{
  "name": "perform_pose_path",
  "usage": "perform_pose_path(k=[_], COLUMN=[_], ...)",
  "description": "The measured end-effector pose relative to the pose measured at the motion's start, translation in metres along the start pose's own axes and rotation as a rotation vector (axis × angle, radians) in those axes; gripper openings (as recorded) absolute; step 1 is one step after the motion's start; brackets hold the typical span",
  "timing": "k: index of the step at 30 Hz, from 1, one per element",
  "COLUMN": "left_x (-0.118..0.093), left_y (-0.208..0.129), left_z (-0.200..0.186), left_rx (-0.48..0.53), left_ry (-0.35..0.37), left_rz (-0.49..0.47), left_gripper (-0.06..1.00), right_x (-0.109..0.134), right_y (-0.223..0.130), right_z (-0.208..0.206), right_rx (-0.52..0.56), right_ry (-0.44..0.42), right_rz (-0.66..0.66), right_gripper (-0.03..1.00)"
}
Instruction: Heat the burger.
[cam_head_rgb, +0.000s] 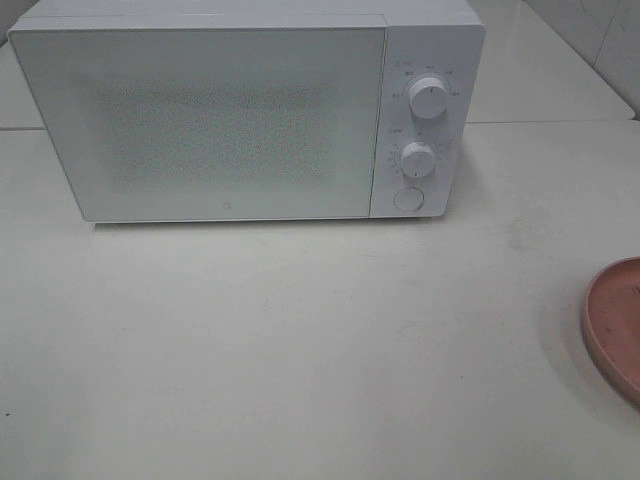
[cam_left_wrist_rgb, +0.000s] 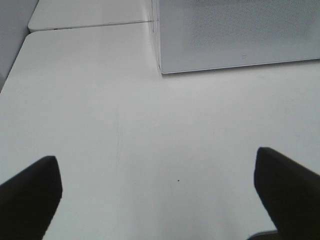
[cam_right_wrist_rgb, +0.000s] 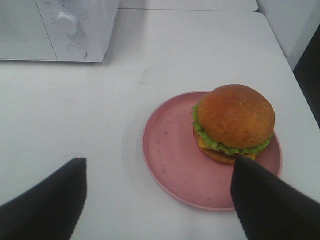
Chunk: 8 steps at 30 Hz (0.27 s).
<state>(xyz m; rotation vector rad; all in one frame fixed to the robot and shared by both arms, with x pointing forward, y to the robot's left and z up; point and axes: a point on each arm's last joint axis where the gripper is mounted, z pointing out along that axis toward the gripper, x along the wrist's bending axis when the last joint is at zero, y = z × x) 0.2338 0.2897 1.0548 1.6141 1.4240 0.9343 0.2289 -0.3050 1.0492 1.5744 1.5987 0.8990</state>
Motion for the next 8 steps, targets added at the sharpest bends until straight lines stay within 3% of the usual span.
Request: perform_pose_path(k=[8], left_x=[0.0000], left_y=[0.0000], left_z=[0.0000], left_rx=[0.000], left_ry=[0.000], left_rz=[0.000], left_gripper=[0.99], right_x=[0.0000], right_y=[0.0000], right_z=[0.0000], right_rx=[0.000], right_ry=[0.000], right_rz=[0.000], right_gripper=[0.77])
